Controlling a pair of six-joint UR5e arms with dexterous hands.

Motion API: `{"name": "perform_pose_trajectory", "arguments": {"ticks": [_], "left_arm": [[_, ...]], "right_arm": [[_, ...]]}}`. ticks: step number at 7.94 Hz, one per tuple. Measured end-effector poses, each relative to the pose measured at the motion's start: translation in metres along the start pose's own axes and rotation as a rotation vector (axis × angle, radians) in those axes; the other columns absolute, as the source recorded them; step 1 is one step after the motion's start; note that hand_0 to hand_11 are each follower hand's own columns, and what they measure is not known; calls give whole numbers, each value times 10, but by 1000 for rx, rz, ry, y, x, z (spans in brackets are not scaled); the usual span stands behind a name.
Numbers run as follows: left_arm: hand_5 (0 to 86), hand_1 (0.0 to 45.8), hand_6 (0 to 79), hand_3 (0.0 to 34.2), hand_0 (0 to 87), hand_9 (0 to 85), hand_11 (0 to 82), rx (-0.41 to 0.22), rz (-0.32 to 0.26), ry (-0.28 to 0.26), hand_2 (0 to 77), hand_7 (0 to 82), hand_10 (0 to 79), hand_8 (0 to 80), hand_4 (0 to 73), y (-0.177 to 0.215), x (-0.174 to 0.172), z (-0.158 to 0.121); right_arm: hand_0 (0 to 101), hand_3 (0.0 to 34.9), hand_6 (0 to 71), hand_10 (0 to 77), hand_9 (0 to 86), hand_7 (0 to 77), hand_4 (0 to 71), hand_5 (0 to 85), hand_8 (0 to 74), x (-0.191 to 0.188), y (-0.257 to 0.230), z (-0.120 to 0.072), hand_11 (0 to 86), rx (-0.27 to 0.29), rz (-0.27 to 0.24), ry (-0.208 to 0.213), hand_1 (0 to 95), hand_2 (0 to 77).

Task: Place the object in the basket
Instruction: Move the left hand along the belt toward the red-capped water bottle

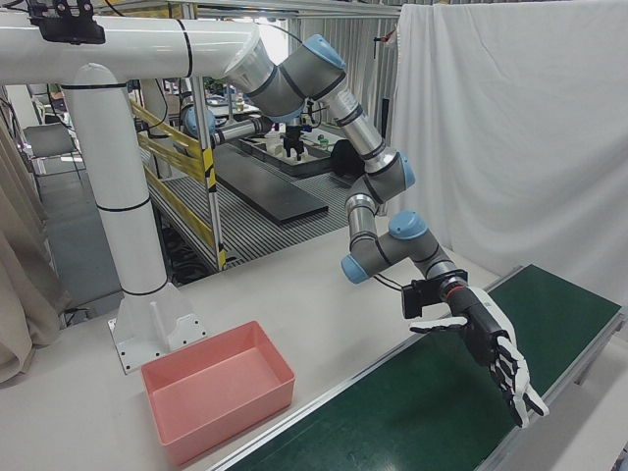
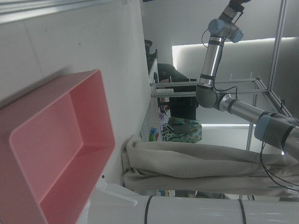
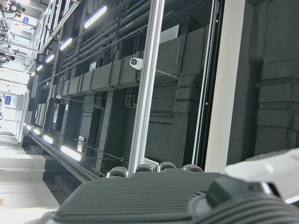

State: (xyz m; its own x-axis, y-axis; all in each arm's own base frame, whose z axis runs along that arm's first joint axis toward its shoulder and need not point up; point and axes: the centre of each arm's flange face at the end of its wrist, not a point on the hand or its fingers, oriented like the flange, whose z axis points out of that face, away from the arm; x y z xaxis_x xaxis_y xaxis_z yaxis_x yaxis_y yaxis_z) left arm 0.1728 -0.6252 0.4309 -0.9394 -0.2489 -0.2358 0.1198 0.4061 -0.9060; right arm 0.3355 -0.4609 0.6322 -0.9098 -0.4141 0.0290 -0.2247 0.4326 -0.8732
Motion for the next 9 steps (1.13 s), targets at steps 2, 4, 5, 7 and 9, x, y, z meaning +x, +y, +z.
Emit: {"name": "perform_pose_trajectory", "arguments": {"ticks": [2,4,5,7,9], "left_arm": [[256,114,44,108,616,82,93,-3,-16,6,5,22,49,93,5,24,-25,17],[245,114,33,115,616,76,93,1,-28,2,5,22,44,93,5,37,-64,20],[245,87,33,121,604,82,93,3,-16,5,5,22,44,93,5,40,-71,21],[245,104,33,129,604,98,93,7,-2,14,5,22,44,93,5,41,-75,20],[235,76,22,122,585,93,93,9,-2,40,5,27,44,109,5,45,-76,23]], "right_arm": [[3,1,0,0,0,5,5,0,0,0,0,0,0,0,0,0,0,5],[3,1,0,0,0,5,5,0,0,0,0,0,0,0,0,0,0,5],[3,2,0,0,0,5,5,0,0,0,0,0,0,0,0,0,0,5],[3,1,0,0,0,5,5,0,0,0,0,0,0,0,0,0,0,5],[2,2,0,0,0,5,5,0,0,0,0,0,0,0,0,0,0,5]]}}
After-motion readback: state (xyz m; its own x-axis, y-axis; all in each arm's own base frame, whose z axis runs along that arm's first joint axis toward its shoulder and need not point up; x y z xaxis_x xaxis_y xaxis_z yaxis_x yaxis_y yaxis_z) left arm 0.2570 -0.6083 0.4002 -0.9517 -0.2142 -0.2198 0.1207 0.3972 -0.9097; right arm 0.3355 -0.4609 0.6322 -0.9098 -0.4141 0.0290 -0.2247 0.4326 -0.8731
